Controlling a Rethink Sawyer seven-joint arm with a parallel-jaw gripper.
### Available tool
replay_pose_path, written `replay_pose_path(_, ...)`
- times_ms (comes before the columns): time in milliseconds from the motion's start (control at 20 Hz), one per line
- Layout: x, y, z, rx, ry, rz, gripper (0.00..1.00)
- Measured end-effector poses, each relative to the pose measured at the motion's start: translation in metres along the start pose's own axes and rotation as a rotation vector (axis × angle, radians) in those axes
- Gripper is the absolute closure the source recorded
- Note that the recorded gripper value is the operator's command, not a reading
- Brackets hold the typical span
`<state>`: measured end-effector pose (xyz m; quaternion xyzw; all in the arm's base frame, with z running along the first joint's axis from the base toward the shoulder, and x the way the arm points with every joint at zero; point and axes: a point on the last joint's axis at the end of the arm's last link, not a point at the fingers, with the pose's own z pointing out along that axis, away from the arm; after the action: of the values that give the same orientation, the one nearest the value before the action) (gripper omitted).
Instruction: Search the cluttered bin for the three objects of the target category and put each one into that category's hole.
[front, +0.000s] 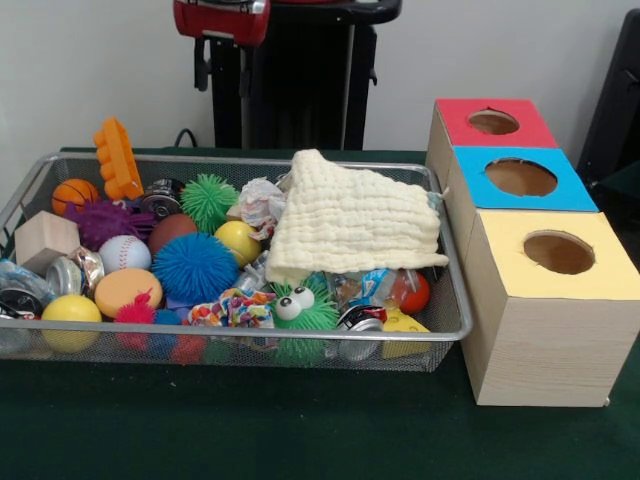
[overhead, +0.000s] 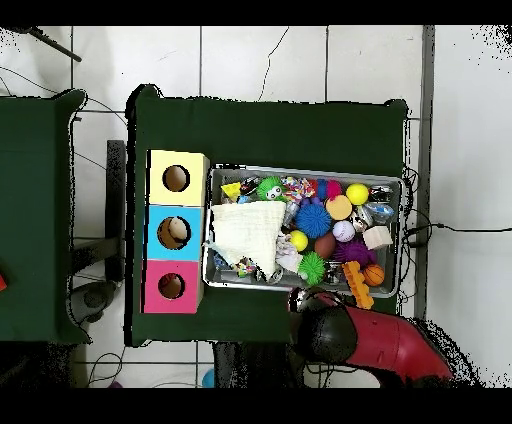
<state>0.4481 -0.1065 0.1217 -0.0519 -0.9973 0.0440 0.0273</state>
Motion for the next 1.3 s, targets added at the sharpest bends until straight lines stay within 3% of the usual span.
replay_pose_path(600, 0.009, -0.033, -0.004, -0.026, -0.014, 0.075, 0.00)
replay_pose_path(900, 0.010, -0.030, -0.002, -0.029, -0.009, 0.070, 0.00)
replay_pose_path(1300, -0.002, -0.008, 0.012, -0.044, 0.007, 0.020, 0.00)
